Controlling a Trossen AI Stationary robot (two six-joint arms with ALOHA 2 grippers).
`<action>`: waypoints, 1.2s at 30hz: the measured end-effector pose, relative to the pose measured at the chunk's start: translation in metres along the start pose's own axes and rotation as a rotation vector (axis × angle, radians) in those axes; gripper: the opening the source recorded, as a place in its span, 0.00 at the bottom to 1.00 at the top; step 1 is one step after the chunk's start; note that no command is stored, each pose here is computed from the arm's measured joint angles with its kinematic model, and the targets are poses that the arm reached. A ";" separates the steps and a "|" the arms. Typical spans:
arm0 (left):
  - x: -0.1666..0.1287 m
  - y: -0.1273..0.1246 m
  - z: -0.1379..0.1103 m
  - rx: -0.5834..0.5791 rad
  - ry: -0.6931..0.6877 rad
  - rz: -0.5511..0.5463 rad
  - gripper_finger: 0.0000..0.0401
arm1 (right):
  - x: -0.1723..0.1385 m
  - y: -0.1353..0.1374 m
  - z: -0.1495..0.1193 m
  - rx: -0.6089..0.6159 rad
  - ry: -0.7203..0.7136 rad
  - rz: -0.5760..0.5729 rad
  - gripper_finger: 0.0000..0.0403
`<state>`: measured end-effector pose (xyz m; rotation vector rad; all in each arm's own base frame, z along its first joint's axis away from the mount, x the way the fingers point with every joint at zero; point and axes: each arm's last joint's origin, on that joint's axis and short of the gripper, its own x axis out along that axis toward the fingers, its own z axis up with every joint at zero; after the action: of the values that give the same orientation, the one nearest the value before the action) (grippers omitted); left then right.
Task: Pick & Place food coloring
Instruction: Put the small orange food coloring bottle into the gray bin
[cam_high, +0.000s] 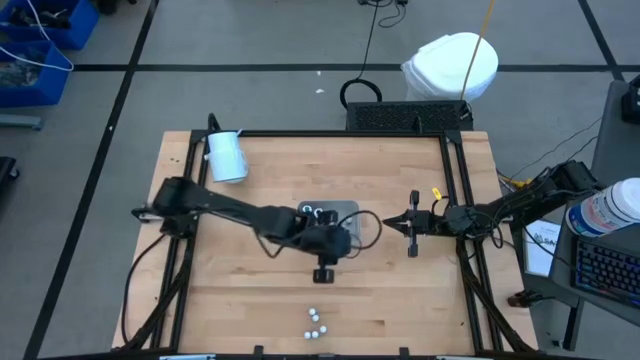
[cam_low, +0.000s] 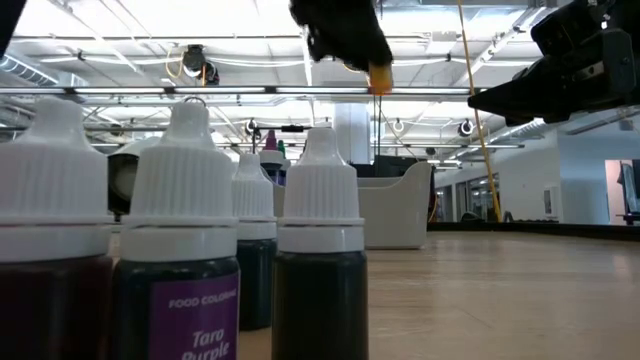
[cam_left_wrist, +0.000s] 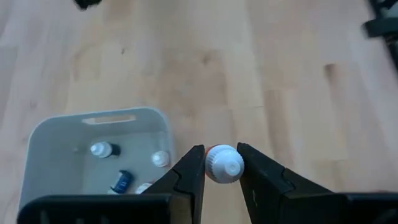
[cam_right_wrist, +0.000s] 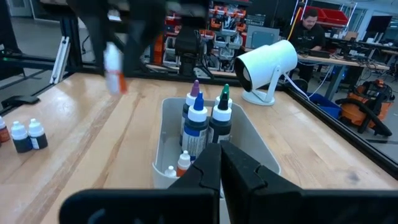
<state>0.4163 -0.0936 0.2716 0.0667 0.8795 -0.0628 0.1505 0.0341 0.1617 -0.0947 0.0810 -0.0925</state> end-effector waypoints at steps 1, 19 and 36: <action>0.006 0.005 -0.001 -0.003 0.010 0.008 0.23 | 0.000 0.000 0.000 -0.003 0.001 0.000 0.00; 0.063 0.062 -0.017 -0.107 0.105 0.171 0.23 | 0.000 0.000 -0.001 -0.027 0.008 0.000 0.00; 0.089 0.078 -0.034 -0.146 0.202 0.189 0.23 | 0.000 0.000 0.000 -0.007 0.000 -0.001 0.00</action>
<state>0.4532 -0.0156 0.1841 0.0197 1.0730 0.1870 0.1504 0.0340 0.1616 -0.1019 0.0815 -0.0928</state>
